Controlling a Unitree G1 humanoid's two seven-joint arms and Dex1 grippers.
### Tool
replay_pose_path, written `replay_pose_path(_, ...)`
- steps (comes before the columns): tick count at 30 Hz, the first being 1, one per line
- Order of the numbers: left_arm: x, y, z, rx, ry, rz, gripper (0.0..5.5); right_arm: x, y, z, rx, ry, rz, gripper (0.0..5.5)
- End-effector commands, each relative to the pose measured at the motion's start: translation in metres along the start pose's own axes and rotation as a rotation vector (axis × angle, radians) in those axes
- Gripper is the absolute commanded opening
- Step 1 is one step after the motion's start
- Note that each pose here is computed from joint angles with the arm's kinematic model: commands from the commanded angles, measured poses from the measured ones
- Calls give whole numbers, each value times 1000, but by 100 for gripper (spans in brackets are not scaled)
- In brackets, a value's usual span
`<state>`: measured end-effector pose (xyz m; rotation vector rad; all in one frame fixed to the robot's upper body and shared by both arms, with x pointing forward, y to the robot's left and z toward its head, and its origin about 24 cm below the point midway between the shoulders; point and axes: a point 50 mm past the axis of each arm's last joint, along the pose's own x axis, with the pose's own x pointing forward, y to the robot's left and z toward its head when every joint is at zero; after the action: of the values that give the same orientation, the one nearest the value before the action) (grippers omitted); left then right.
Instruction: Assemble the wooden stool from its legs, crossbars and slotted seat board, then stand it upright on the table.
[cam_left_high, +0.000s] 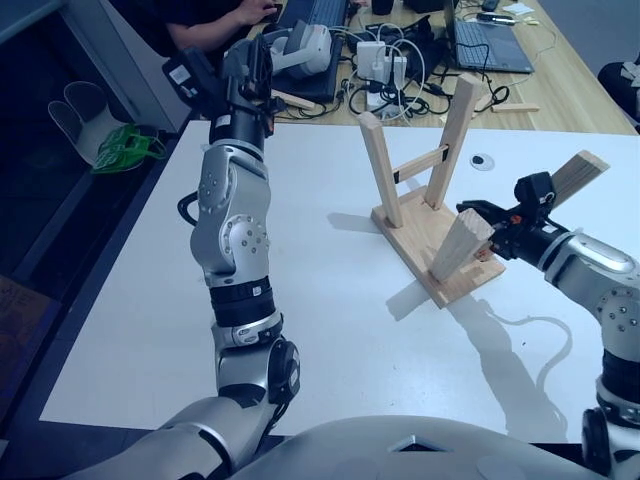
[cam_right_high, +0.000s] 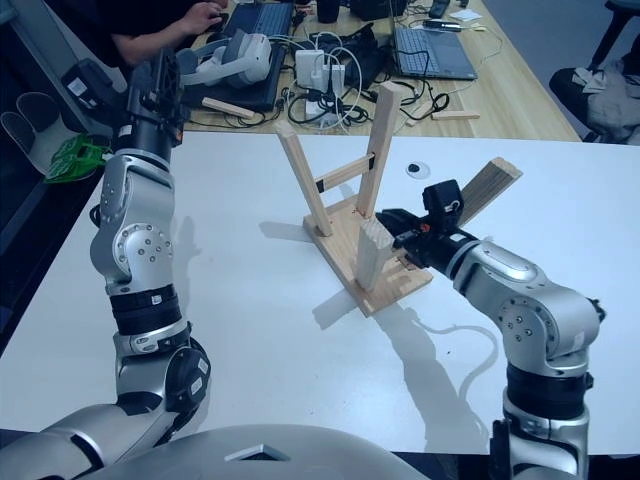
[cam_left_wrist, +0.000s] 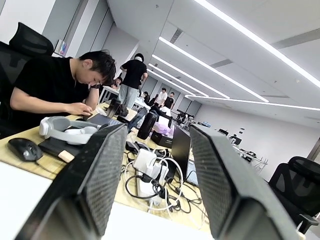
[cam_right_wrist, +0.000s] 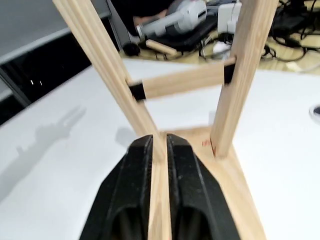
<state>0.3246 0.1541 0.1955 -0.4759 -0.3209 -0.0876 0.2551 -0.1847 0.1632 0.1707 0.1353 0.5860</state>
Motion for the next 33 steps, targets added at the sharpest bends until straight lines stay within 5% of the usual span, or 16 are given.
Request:
replay_pose_path(1,1,-2,-2,3,2,0,228,-5,-2,35,-17,-120,51,6)
replay_pose_path(7,0,-5,-2,-6,0,-2,228,-69,-52,-87,140,638,-180,6)
replay_pose_path(9,-2,-4,-4,-9,12,4,228,-83,-63,-104,151,700,-213,6)
replay_pose_path(16,0,-5,-6,-15,24,6,228,-37,-60,-55,-47,281,-63,6)
replay_pose_path(22,1,-4,-14,-4,77,0,228,-2,-32,36,-141,-193,38,6)
replay_pose_path(33,1,-20,-56,103,380,-178,228,2,-12,54,-132,-196,164,6)
